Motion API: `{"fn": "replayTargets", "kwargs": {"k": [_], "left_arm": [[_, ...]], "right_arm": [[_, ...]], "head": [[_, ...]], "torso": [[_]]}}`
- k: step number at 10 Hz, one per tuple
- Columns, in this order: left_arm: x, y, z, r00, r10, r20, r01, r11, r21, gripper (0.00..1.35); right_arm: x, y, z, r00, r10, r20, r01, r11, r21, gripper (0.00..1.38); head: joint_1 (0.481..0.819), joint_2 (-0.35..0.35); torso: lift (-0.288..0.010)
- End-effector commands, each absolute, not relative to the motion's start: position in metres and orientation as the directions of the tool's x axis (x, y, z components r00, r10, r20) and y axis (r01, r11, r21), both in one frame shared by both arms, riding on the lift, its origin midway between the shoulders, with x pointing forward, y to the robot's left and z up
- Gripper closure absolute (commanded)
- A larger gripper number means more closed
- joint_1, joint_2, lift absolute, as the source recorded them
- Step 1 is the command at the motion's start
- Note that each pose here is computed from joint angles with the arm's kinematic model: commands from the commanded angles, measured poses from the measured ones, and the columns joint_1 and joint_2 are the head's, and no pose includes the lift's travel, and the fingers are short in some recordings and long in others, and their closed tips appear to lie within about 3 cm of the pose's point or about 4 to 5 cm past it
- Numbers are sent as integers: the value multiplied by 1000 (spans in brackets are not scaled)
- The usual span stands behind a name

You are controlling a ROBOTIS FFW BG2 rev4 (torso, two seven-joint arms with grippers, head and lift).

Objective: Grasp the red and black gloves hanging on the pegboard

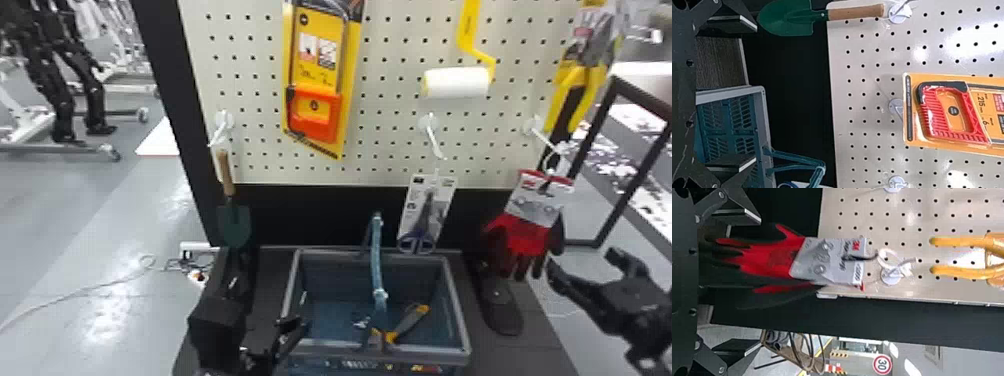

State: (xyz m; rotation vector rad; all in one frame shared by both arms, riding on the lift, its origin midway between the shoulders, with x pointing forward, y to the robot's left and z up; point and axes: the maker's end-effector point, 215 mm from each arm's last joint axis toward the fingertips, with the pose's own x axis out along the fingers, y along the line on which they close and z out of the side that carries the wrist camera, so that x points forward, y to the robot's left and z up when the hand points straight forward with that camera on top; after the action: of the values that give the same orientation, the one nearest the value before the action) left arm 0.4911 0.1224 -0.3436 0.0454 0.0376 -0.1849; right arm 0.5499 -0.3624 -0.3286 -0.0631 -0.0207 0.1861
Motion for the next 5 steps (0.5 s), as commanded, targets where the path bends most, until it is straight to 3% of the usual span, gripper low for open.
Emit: {"fn": "replayTargets", "kwargs": {"k": [1, 5], "left_arm": [[492, 122, -343, 982, -184, -42, 186, 982, 42, 139], [493, 120, -343, 981, -190, -44, 192, 980, 46, 139]], "right_arm": [[570, -382, -317, 980, 200, -12, -201, 977, -67, 193], [610, -374, -295, 932, 344, -117, -349, 937, -30, 183]], "head": [[549, 0], [549, 0]], "torso": [[-100], [-100]]}}
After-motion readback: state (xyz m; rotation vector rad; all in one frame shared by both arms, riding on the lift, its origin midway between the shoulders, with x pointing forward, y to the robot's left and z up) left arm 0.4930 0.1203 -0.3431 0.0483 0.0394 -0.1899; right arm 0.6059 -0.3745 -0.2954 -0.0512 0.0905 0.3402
